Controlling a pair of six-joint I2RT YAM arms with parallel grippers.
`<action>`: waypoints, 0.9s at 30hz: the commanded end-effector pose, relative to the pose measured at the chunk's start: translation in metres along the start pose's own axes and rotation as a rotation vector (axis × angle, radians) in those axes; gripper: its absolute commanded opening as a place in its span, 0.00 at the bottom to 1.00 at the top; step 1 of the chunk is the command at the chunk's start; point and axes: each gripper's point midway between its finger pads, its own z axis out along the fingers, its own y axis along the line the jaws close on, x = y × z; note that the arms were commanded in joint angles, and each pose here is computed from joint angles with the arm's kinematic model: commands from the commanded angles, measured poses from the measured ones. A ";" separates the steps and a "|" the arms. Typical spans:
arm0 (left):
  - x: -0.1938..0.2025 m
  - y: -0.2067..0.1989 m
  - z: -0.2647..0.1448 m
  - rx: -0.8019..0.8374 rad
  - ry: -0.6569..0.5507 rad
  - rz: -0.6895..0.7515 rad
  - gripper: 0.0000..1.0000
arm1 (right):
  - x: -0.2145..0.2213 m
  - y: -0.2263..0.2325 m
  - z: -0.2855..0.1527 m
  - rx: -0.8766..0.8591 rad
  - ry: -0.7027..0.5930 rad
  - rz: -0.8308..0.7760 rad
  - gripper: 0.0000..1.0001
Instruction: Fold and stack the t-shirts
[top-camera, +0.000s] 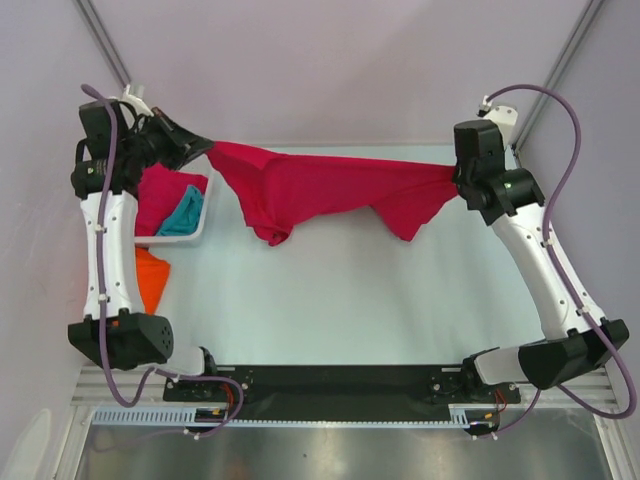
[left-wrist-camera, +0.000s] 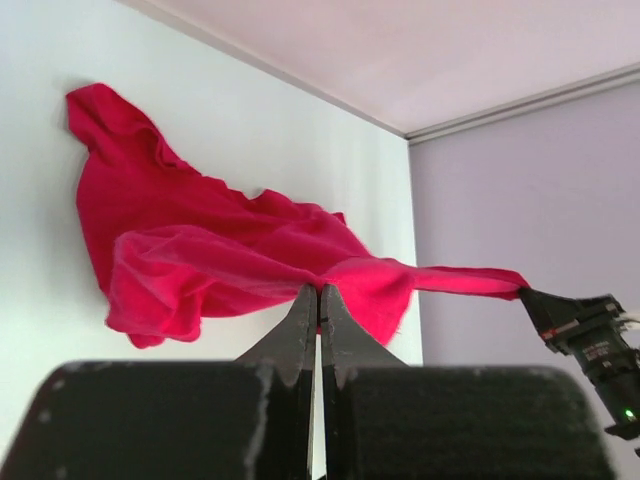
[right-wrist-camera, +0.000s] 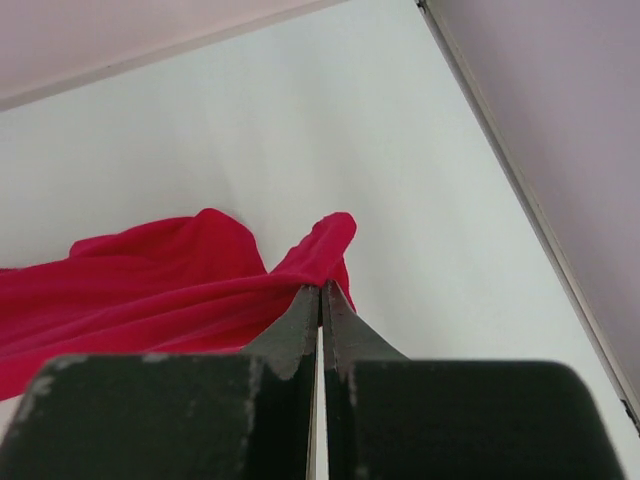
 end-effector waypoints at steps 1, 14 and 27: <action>0.010 -0.025 -0.039 0.073 -0.048 0.012 0.00 | 0.009 -0.009 -0.024 -0.013 0.028 -0.008 0.00; 0.095 0.019 -0.060 0.041 -0.006 -0.070 0.00 | 0.169 0.001 -0.089 -0.189 0.323 -0.044 0.37; 0.106 0.032 -0.050 0.039 0.024 -0.086 0.00 | 0.184 0.023 -0.074 -0.200 0.362 -0.077 0.54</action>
